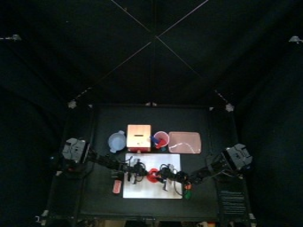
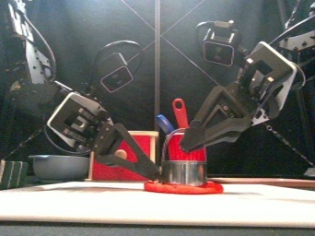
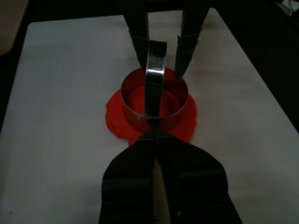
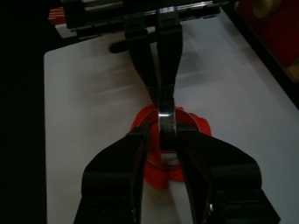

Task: Get the cutter from the drawer then cut the dough then place the extra dough in the bowl
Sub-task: Place the extra dough in the bowl

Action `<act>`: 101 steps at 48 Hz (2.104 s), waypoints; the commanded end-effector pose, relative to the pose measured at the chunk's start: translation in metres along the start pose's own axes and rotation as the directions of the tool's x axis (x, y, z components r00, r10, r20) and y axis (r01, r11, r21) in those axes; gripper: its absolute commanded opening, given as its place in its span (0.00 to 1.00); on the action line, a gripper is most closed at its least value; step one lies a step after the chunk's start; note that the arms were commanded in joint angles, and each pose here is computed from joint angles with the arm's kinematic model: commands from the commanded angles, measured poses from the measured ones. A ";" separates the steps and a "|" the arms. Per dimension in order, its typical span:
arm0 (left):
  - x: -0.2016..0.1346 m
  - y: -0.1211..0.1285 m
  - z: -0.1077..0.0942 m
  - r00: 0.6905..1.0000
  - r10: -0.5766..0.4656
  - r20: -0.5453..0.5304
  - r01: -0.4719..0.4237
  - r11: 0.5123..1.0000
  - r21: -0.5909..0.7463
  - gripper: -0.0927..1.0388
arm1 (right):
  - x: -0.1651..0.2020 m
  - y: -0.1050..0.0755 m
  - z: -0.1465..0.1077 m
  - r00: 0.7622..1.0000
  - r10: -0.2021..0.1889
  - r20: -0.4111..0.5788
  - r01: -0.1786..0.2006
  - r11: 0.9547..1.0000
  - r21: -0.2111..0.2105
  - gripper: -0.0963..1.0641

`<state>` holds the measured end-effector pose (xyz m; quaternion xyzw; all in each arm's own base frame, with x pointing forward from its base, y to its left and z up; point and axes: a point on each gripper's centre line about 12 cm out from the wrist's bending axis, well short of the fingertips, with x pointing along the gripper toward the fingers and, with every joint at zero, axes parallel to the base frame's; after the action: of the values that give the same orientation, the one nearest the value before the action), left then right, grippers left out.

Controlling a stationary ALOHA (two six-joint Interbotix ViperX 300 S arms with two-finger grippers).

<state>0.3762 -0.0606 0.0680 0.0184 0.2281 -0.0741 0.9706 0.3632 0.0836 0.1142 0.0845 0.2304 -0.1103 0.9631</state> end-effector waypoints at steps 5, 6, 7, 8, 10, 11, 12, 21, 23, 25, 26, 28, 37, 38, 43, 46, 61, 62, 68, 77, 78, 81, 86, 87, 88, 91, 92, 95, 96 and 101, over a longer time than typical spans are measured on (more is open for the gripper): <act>0.003 -0.001 0.009 1.000 -0.001 0.029 0.001 1.000 -0.003 0.46 | -0.004 0.003 0.016 0.999 0.013 0.042 -0.014 1.000 0.023 0.66; 0.003 -0.001 0.009 1.000 -0.001 0.031 0.001 1.000 -0.003 0.46 | -0.004 0.003 0.016 0.999 0.014 0.042 -0.015 1.000 0.022 0.66; 0.003 -0.002 0.009 1.000 -0.002 0.029 0.002 1.000 -0.002 0.46 | -0.004 0.003 0.016 0.999 0.014 0.042 -0.015 1.000 0.022 0.66; 0.003 -0.002 0.009 1.000 -0.002 0.028 0.002 1.000 -0.002 0.46 | -0.004 0.003 0.016 0.999 0.013 0.042 -0.014 1.000 0.023 0.66; 0.003 -0.001 0.007 1.000 0.000 0.023 0.000 1.000 -0.005 0.46 | -0.004 0.004 0.017 0.999 0.015 0.043 -0.015 1.000 0.022 0.65; 0.004 -0.001 0.007 1.000 0.000 0.023 0.000 1.000 -0.004 0.46 | -0.004 0.004 0.017 0.999 0.014 0.045 -0.015 1.000 0.022 0.65; 0.004 -0.001 0.006 1.000 0.001 0.020 -0.001 1.000 -0.006 0.46 | -0.004 0.004 0.017 0.999 0.015 0.043 -0.015 1.000 0.022 0.64; 0.004 -0.002 0.005 1.000 0.001 0.017 -0.001 1.000 -0.007 0.46 | -0.004 0.003 0.016 0.999 0.015 0.041 -0.016 1.000 0.020 0.56; 0.004 -0.002 0.005 1.000 0.001 0.018 -0.001 1.000 -0.007 0.46 | -0.004 0.004 0.016 0.999 0.015 0.040 -0.016 1.000 0.022 0.55; 0.004 -0.002 0.005 1.000 0.001 0.018 -0.001 1.000 -0.007 0.46 | -0.004 0.004 0.017 0.999 0.016 0.041 -0.017 1.000 0.021 0.53; 0.005 -0.002 0.005 1.000 0.001 0.017 -0.001 1.000 -0.007 0.46 | -0.004 0.004 0.017 0.999 0.016 0.041 -0.017 1.000 0.021 0.53; 0.004 -0.002 0.004 1.000 0.001 0.015 -0.001 1.000 -0.007 0.46 | -0.003 0.004 0.017 0.999 0.015 0.042 -0.016 1.000 0.022 0.52; 0.005 -0.002 0.004 1.000 0.001 0.009 -0.001 1.000 -0.007 0.46 | -0.006 0.002 0.025 0.998 0.015 0.059 -0.017 0.999 0.029 0.52; 0.004 -0.002 0.003 1.000 0.001 0.006 -0.001 1.000 -0.007 0.46 | -0.006 0.002 0.026 0.998 0.016 0.063 -0.018 0.999 0.030 0.52; 0.005 -0.002 0.002 1.000 0.002 -0.006 -0.002 1.000 -0.009 0.46 | -0.009 0.000 0.034 0.996 0.024 0.086 -0.027 0.999 0.031 0.52; 0.004 -0.002 0.001 1.000 0.001 -0.011 -0.001 1.000 -0.007 0.46 | -0.010 -0.003 0.040 0.995 0.019 0.099 -0.022 0.999 0.035 0.52; 0.005 -0.002 0.002 1.000 0.001 -0.009 -0.001 1.000 -0.007 0.46 | -0.017 -0.014 0.065 0.986 0.022 0.168 -0.029 0.999 0.039 0.52; 0.004 -0.002 0.001 1.000 0.001 -0.011 -0.001 1.000 -0.007 0.46 | -0.018 -0.014 0.066 0.985 0.022 0.171 -0.029 0.999 0.040 0.52; 0.004 -0.001 0.001 1.000 0.003 -0.012 -0.003 1.000 -0.009 0.46 | -0.024 -0.018 0.072 0.982 0.023 0.189 -0.030 0.999 0.037 0.52; 0.001 -0.004 0.010 1.000 -0.005 0.012 0.005 1.000 -0.002 0.48 | -0.043 -0.033 0.061 0.985 0.014 0.172 -0.022 0.999 0.048 0.52; 0.001 -0.005 0.011 1.000 -0.006 0.015 0.006 1.000 -0.001 0.49 | -0.045 -0.035 0.059 0.986 0.012 0.168 -0.021 0.998 0.051 0.52; -0.001 -0.005 0.015 1.000 -0.006 0.026 0.006 1.000 0.000 0.50 | -0.052 -0.041 0.052 0.988 0.002 0.152 -0.012 0.998 0.062 0.52; -0.004 -0.005 0.021 0.999 -0.007 0.041 0.007 1.000 0.001 0.54 | -0.059 -0.052 0.036 0.995 -0.020 0.102 0.011 0.996 0.084 0.52; -0.004 -0.005 0.021 0.999 -0.008 0.043 0.008 1.000 0.002 0.55 | -0.060 -0.053 0.033 0.995 -0.025 0.092 0.017 0.996 0.089 0.52; -0.005 -0.005 0.022 0.999 -0.008 0.046 0.008 1.000 0.002 0.57 | -0.060 -0.054 0.031 0.996 -0.027 0.082 0.019 0.996 0.092 0.52; -0.006 -0.005 0.026 0.998 -0.010 0.055 0.010 1.000 0.005 0.60 | -0.061 -0.058 0.022 0.998 -0.037 0.052 0.032 0.995 0.097 0.52; -0.007 -0.005 0.027 0.998 -0.011 0.058 0.011 1.000 0.006 0.61 | -0.061 -0.058 0.020 0.998 -0.036 0.043 0.032 0.995 0.097 0.52; -0.009 -0.006 0.031 0.997 -0.016 0.070 0.015 1.000 0.014 0.63 | -0.061 -0.060 0.013 0.999 -0.039 0.016 0.037 0.995 0.095 0.52; -0.010 -0.006 0.032 0.997 -0.017 0.074 0.016 1.000 0.015 0.63 | -0.061 -0.060 0.013 0.999 -0.040 0.014 0.039 0.995 0.095 0.52; -0.013 -0.006 0.039 0.995 -0.018 0.093 0.016 1.000 0.018 0.64 | -0.058 -0.060 0.006 0.999 -0.038 -0.019 0.040 0.995 0.089 0.52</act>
<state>0.3779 -0.0660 0.0899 0.0216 0.2090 -0.0828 0.9742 0.2981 0.0347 0.1359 0.1190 0.2389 -0.1393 0.9536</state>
